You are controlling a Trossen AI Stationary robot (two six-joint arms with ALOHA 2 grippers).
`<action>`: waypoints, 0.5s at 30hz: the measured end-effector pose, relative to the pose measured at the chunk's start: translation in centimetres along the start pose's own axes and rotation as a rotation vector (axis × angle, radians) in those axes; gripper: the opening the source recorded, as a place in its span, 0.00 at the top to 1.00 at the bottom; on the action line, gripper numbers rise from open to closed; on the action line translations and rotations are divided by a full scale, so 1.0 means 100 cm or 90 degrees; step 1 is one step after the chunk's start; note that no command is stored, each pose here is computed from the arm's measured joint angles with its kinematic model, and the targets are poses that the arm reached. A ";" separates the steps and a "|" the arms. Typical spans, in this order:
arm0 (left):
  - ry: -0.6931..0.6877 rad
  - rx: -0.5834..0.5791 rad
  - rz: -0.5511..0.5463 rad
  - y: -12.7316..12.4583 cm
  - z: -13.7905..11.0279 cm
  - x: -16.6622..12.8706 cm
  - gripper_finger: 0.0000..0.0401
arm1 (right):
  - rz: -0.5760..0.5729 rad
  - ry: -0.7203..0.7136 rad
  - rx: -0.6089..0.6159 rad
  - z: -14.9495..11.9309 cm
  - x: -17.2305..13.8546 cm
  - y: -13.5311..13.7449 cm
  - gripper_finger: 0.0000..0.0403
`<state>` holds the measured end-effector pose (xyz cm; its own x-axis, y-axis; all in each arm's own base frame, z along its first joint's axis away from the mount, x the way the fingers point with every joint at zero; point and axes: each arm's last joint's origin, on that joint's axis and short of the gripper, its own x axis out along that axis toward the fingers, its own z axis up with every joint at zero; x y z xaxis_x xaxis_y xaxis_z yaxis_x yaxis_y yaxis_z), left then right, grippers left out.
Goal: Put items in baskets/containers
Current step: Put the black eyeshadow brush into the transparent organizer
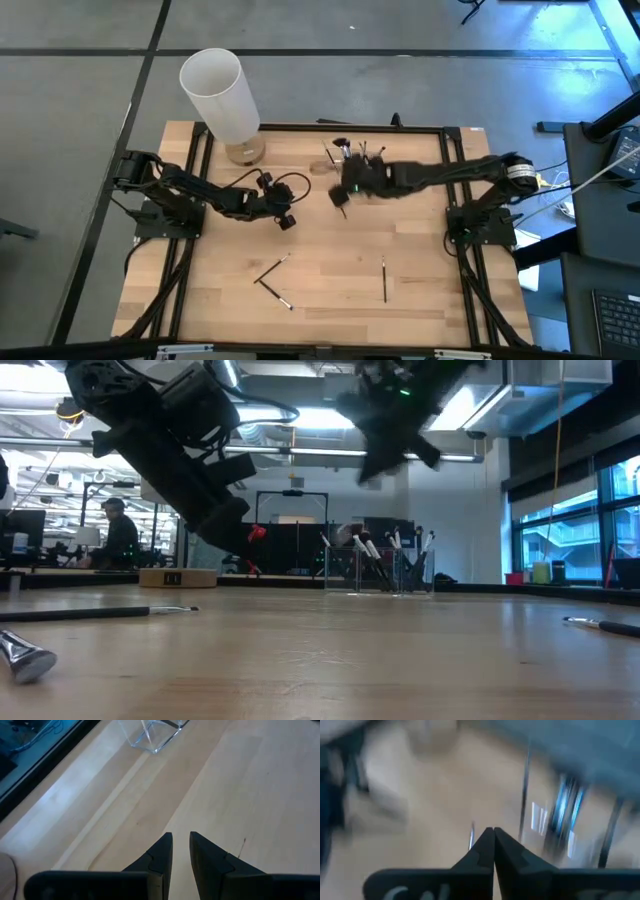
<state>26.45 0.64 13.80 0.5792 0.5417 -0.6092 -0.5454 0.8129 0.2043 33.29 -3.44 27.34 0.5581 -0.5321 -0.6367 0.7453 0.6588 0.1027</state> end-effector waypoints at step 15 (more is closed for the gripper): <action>0.053 0.038 0.073 0.007 -0.011 -0.001 0.85 | 0.104 -0.037 0.020 0.033 0.060 -0.025 0.99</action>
<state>25.35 0.88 13.11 0.4612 0.6142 -0.6404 -0.5671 0.7591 0.3196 36.01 -10.01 25.79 0.6926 -0.4493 -0.5643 0.6530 0.7229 0.2259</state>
